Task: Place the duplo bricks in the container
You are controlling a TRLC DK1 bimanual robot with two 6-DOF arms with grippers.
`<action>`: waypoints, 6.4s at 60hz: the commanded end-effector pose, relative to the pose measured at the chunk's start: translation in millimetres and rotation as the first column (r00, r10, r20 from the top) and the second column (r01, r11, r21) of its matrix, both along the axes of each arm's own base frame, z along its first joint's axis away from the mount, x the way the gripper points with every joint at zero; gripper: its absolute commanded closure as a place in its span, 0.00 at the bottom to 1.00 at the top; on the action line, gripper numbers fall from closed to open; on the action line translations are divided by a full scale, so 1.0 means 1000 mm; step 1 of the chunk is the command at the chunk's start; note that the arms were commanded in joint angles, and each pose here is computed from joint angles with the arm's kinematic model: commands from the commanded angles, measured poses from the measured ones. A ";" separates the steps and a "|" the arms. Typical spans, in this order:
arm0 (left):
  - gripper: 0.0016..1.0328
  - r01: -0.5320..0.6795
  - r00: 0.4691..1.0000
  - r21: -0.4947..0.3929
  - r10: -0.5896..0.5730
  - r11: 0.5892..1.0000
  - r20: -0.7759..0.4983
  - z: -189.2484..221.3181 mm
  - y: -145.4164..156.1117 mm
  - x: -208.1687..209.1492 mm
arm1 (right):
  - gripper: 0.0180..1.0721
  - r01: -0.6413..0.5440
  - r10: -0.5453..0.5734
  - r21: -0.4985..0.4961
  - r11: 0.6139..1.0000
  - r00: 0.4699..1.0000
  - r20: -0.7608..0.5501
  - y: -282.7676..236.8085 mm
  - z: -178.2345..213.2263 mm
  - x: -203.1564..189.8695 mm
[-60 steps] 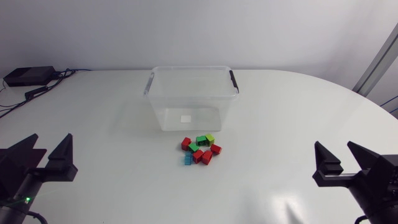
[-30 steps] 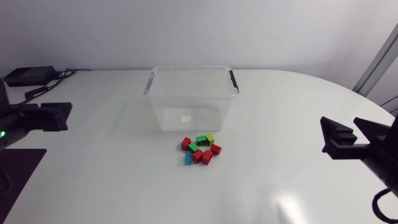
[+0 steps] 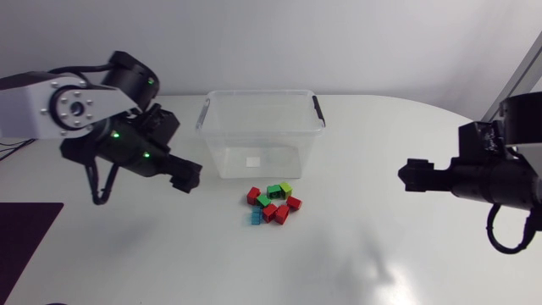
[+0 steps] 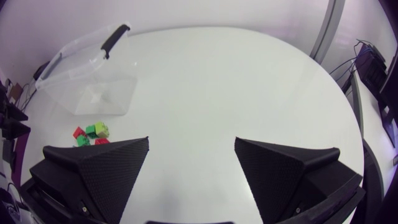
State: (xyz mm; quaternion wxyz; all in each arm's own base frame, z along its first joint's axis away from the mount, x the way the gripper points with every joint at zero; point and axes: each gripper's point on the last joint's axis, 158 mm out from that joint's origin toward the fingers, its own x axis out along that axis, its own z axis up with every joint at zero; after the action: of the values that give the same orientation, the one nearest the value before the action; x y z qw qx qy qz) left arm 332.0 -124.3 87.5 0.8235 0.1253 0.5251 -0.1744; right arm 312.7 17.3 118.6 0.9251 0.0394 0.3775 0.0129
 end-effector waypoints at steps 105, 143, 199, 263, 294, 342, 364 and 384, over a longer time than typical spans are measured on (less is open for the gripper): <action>0.42 0.079 0.923 0.020 -0.066 0.997 -0.379 -0.131 -0.102 -0.015 | 0.05 -0.353 0.357 0.056 0.934 0.926 -0.124 0.067 -0.071 -0.010; 0.74 0.160 0.948 -0.012 -0.157 0.987 -0.275 -0.102 -0.105 -0.022 | 0.05 -0.614 0.587 -0.084 0.785 0.780 -0.217 0.122 -0.097 -0.010; 0.73 0.146 0.898 -0.217 -0.037 0.965 0.438 0.079 -0.101 0.128 | 0.30 -0.747 0.687 -0.311 0.588 0.664 -0.296 0.205 -0.160 0.049; 0.20 0.363 0.931 -0.058 -0.359 0.930 0.071 -0.035 -0.136 -0.028 | 0.72 -0.519 0.574 -0.288 0.805 0.804 0.154 0.195 0.074 0.138; 0.20 0.438 0.899 -0.016 -0.438 0.899 0.008 -0.107 -0.160 -0.026 | 0.06 -0.535 0.581 -0.274 0.799 0.805 0.121 0.196 0.054 0.132; 0.63 0.383 0.918 0.007 -0.380 0.924 -0.110 -0.134 -0.156 -0.009 | 0.06 -0.632 0.644 -0.179 0.754 0.765 0.016 0.152 -0.001 -0.042; 0.75 0.400 0.915 -0.008 -0.400 0.916 -0.057 -0.095 -0.147 -0.030 | 0.06 -0.734 0.726 -0.119 0.668 0.679 -0.112 0.178 -0.065 -0.051; 0.74 0.377 0.925 -0.048 -0.373 0.925 0.075 -0.022 -0.121 -0.037 | 0.06 -0.733 0.701 -0.093 0.674 0.675 -0.232 0.216 -0.100 -0.026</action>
State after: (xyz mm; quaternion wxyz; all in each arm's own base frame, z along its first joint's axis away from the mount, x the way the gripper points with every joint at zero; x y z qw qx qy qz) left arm 304.2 -255.7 82.1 0.8083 0.1975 0.4356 -0.3433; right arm 277.8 225.4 16.0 0.8007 -0.2044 0.4425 0.3484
